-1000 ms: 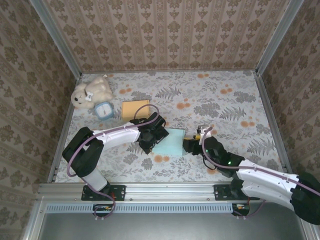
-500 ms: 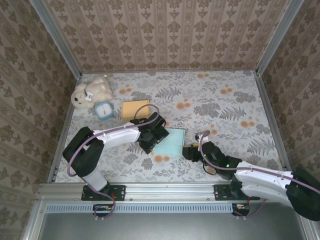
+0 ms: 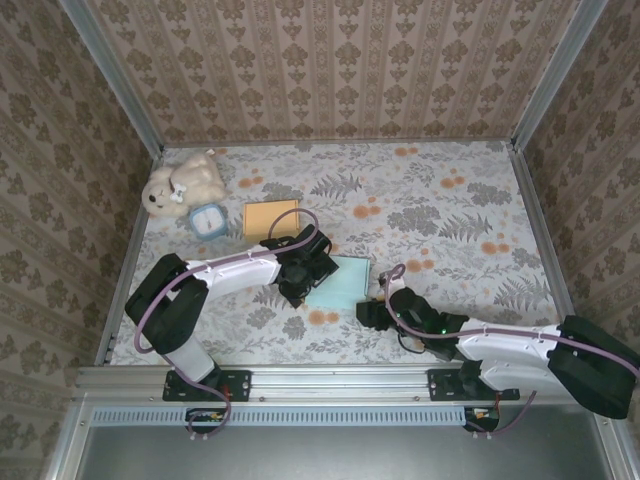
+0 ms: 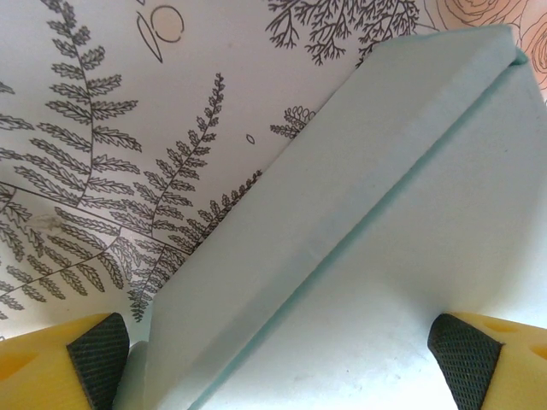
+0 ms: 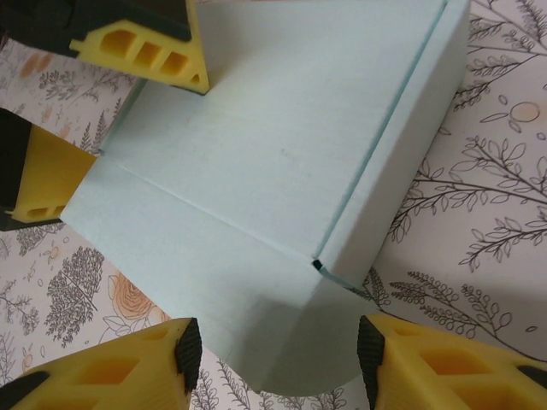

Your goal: Fold the paper box

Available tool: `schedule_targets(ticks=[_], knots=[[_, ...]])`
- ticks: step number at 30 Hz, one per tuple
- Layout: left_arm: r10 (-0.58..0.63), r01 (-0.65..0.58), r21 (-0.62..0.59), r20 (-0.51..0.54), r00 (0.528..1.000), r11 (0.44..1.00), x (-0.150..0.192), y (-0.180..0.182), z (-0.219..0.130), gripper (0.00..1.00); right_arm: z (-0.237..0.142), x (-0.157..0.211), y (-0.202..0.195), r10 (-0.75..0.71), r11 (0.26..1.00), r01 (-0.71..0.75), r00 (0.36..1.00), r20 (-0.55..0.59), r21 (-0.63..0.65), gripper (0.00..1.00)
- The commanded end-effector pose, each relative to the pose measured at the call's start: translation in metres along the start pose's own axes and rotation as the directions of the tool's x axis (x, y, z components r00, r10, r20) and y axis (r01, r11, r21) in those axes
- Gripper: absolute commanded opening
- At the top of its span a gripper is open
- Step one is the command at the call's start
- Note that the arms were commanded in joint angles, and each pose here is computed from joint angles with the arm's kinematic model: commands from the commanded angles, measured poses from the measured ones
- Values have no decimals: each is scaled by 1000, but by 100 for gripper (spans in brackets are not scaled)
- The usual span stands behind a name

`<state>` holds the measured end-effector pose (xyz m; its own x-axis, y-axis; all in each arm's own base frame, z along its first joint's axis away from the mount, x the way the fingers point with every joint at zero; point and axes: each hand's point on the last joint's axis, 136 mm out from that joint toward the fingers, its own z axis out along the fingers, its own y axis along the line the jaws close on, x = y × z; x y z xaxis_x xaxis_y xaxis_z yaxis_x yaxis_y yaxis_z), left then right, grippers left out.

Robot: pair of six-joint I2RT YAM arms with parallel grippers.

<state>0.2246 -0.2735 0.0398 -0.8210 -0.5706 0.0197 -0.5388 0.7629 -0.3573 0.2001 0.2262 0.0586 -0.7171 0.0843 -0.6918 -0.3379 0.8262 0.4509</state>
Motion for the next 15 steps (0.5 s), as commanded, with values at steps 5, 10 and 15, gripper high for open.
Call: schedule_targets(ticks=[5,10,15], knots=[[-32,31,-157,-3,999,987,0,46,15,97,5,-8,14,4,1000,-4,1000,23,3,51],[-34,34,-156,-3,999,987,-1,47,15,97,6,-7,16,-11,1000,10,1000,25,15,51],[-34,33,-156,-4,999,987,-1,47,15,97,6,-6,16,-13,1000,13,1000,25,19,51]])
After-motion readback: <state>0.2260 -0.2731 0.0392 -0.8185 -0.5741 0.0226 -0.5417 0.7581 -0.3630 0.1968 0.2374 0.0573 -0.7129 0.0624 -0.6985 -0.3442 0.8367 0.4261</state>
